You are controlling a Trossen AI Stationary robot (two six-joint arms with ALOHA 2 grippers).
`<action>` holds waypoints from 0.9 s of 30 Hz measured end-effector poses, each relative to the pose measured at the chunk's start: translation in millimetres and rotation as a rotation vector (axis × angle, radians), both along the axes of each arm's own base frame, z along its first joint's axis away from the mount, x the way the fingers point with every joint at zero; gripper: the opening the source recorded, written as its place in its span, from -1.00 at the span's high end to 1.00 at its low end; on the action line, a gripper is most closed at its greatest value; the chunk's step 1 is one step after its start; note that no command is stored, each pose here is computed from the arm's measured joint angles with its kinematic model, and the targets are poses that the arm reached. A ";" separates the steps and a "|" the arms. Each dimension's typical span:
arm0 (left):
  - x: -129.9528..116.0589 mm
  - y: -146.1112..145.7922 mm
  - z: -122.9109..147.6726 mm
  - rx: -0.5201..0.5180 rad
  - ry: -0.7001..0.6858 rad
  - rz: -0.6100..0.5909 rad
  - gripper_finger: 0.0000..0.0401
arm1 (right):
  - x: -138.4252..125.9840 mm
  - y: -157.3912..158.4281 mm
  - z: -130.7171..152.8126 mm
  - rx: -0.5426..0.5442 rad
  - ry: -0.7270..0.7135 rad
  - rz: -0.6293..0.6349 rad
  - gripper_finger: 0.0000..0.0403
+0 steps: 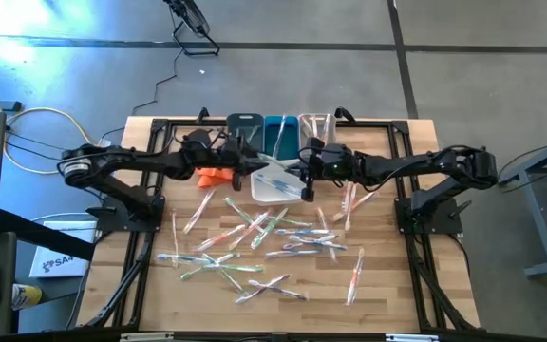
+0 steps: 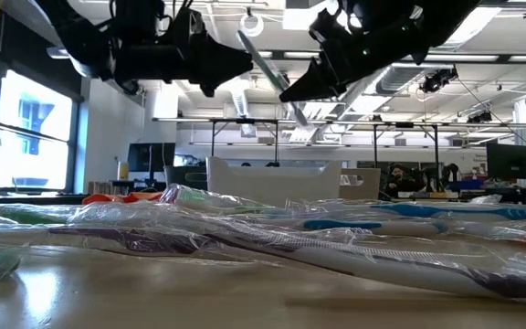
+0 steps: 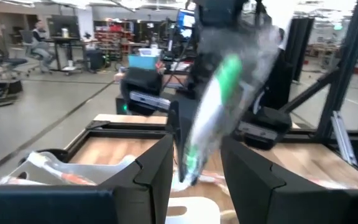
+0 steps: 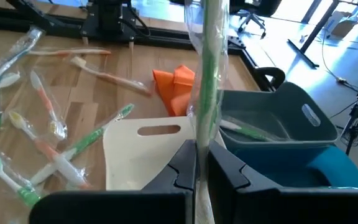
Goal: Pick & Place Toothbrushes
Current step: Put the green toothbrush into the dark blue bin
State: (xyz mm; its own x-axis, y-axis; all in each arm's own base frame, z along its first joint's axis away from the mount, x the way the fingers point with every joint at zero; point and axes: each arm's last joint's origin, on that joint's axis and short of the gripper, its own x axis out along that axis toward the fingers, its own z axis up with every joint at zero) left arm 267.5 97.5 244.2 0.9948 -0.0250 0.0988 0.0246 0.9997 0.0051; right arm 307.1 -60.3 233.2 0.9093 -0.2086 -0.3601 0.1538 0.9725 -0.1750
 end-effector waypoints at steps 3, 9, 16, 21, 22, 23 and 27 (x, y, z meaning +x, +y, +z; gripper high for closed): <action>0.8 -0.4 -0.7 0.011 0.003 -0.025 0.34 | 0.2 -0.2 0.7 -0.003 -0.008 -0.004 0.96; 0.8 -0.5 -0.3 0.012 0.001 -0.029 0.34 | 0.3 -0.4 1.1 0.012 -0.016 -0.022 0.96; 4.3 -7.0 0.5 0.014 -0.009 -0.039 0.34 | 0.5 0.4 1.1 0.021 -0.017 0.000 0.96; 16.7 -12.7 6.7 0.022 -0.033 -0.008 0.34 | 0.4 0.7 1.5 0.022 -0.019 0.006 0.96; 18.6 -11.7 7.7 0.020 -0.033 0.003 0.34 | 0.4 0.7 1.3 0.023 -0.018 0.005 0.96; 20.1 -10.3 8.8 0.015 -0.034 0.016 0.34 | 0.4 0.6 1.4 0.023 -0.018 0.004 0.96; 24.1 -8.6 7.4 -0.003 0.004 0.020 0.34 | 0.0 0.5 0.6 0.023 -0.009 -0.001 0.96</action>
State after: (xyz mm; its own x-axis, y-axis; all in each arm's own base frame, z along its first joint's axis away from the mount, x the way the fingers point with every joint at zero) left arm 291.6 88.9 251.6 0.9955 -0.0045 0.0946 0.0043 1.0000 0.0023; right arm 307.1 -59.8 233.8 0.9122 -0.2015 -0.3569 0.1563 0.9760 -0.1516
